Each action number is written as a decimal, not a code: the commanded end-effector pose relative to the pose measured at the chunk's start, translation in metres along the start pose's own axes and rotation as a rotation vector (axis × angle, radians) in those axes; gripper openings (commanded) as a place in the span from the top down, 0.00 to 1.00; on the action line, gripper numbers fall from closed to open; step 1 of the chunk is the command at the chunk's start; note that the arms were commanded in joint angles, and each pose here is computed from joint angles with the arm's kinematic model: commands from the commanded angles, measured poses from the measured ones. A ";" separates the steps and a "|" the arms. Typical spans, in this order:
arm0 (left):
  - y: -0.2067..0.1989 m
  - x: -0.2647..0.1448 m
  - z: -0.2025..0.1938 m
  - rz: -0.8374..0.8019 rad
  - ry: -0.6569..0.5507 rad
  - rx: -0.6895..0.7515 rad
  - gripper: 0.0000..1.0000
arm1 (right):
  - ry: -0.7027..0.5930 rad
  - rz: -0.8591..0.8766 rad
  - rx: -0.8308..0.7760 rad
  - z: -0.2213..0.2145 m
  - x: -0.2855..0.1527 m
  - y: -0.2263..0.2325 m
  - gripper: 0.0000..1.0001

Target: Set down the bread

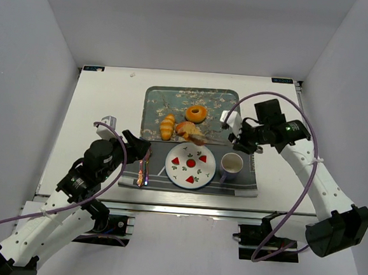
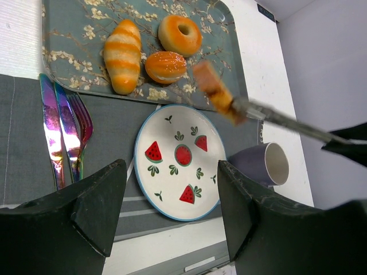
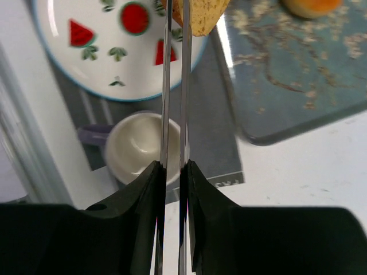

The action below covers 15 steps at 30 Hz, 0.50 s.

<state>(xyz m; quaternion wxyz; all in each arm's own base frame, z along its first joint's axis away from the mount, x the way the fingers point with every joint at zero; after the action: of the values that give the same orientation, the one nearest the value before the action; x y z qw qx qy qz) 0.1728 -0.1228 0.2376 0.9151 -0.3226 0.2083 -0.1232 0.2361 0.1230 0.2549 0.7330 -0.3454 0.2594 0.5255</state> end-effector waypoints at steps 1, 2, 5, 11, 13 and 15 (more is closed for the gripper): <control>-0.006 -0.002 0.006 -0.012 -0.018 0.001 0.26 | -0.009 0.095 -0.066 0.005 0.002 0.027 1.00; -0.006 -0.002 0.007 -0.011 -0.019 0.000 0.26 | 0.004 0.103 -0.071 0.004 0.004 0.030 1.00; -0.006 -0.003 0.007 -0.013 -0.018 -0.001 0.26 | 0.054 0.135 -0.071 0.000 0.015 0.041 1.00; -0.004 -0.006 0.006 -0.008 -0.022 -0.005 0.26 | 0.117 0.152 -0.090 -0.007 0.027 0.047 0.99; -0.003 -0.006 0.006 -0.009 -0.023 -0.009 0.26 | 0.125 0.166 -0.092 -0.007 0.028 0.048 0.89; -0.003 -0.006 0.006 -0.007 -0.023 -0.011 0.26 | 0.119 0.171 -0.091 -0.006 0.028 0.049 0.82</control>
<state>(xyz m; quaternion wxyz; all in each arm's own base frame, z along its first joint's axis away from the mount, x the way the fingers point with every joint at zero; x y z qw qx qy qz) 0.1713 -0.1214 0.2398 0.9152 -0.3253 0.2030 -0.1237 0.1994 0.1437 0.2160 0.6538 -0.3829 0.3108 0.5739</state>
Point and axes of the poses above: each gripper's point midway between its finger pads, its own x axis out along the fingers, its own y axis along the line the jaws close on, z = x × y, the point moved 6 cm from there along -x, back along the fingers, and after that the axes turned 3 degrees about -x, right-handed, at the moved point
